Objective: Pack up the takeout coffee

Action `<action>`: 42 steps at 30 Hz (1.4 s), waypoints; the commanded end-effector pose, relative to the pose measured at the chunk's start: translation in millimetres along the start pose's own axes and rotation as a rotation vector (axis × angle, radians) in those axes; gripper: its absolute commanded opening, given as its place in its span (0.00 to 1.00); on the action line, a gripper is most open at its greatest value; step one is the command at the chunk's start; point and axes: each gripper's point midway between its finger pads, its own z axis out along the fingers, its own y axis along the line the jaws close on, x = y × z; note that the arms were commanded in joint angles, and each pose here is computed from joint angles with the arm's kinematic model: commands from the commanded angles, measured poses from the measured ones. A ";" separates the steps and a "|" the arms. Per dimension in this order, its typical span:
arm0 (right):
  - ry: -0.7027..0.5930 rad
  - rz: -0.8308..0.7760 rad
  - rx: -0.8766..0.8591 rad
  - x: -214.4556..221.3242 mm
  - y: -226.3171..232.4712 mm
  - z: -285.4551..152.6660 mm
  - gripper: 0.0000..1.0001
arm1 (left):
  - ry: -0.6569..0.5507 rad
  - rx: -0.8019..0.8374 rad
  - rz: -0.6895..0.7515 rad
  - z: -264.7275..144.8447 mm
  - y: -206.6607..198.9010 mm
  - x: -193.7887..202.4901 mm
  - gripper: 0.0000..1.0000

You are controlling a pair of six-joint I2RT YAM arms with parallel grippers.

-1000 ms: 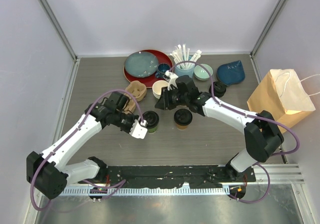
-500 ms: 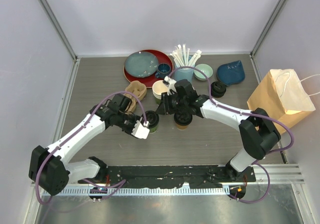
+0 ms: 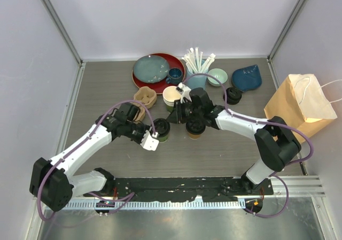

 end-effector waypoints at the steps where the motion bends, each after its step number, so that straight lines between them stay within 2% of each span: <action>1: 0.125 0.061 0.028 52.5 -14.4 -1.0 0.20 | 0.027 0.084 -0.044 19.7 -30.0 20.9 0.36; 9: 0.170 0.100 0.066 86.1 -30.7 -5.0 0.14 | 0.062 0.149 -0.044 33.5 -61.8 41.2 0.24; 17: 0.214 0.116 0.079 111.5 -35.9 -5.0 0.01 | 0.077 0.196 -0.014 40.1 -80.4 52.0 0.12; 26: 0.253 0.142 0.114 139.2 -47.1 -9.7 0.01 | 0.105 0.295 0.005 43.5 -113.8 63.4 0.08; 30: 0.278 0.145 0.127 151.2 -50.9 -9.2 0.01 | 0.096 0.264 -0.093 47.6 -110.0 60.5 0.08; 31: 0.284 0.145 0.130 153.8 -52.2 -8.8 0.01 | 0.097 0.268 -0.088 47.8 -110.5 60.6 0.07; 32: 0.286 0.147 0.132 155.4 -52.7 -8.9 0.01 | 0.095 0.268 -0.085 47.4 -110.6 60.4 0.00; 38: 0.318 0.146 0.162 168.9 -60.7 -13.0 0.01 | 0.105 0.271 -0.099 49.5 -110.6 63.5 0.00; 42: 0.306 0.131 0.171 162.9 -60.7 -14.6 0.01 | 0.104 0.280 -0.077 49.0 -112.0 62.5 0.00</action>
